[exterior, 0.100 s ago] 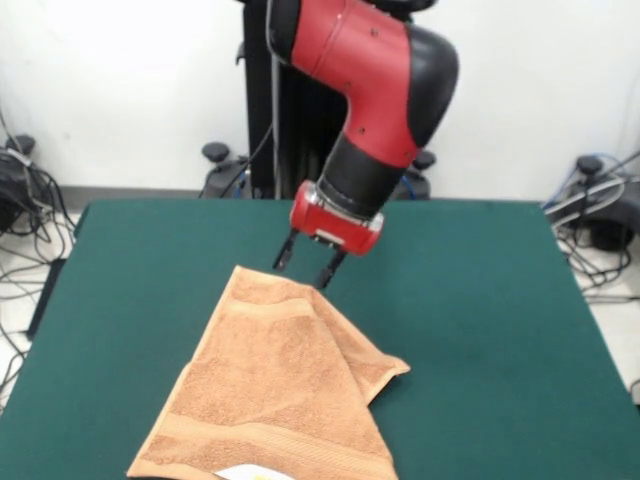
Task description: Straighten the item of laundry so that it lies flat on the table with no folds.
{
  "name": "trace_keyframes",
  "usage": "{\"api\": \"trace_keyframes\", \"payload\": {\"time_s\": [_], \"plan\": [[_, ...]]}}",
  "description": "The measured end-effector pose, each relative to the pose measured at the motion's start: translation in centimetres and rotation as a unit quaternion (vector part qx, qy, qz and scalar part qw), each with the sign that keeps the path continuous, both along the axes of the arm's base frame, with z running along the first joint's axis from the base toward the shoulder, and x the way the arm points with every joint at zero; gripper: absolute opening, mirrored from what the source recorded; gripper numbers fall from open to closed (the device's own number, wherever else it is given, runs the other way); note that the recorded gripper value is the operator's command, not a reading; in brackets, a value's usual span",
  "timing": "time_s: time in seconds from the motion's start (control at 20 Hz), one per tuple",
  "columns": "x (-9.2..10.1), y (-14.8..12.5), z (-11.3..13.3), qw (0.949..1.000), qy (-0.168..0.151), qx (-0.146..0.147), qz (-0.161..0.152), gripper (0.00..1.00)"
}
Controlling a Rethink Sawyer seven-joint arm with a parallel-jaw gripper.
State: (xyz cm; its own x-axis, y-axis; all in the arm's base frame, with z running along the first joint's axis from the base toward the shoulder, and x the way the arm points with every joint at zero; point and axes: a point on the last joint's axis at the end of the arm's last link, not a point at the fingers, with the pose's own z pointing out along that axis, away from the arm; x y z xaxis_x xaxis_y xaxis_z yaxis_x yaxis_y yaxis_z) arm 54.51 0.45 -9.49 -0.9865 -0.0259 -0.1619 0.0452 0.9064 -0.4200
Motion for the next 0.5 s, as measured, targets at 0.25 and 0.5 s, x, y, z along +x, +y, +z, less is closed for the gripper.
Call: {"api": "trace_keyframes", "payload": {"time_s": [0.25, 0.5], "plan": [[-0.2, -1.5, -2.9, 0.9996, 0.010, -0.026, 0.001, 1.00], [-0.6, -1.0, -5.1, 0.9983, 0.014, -0.055, 0.009, 1.00]]}}
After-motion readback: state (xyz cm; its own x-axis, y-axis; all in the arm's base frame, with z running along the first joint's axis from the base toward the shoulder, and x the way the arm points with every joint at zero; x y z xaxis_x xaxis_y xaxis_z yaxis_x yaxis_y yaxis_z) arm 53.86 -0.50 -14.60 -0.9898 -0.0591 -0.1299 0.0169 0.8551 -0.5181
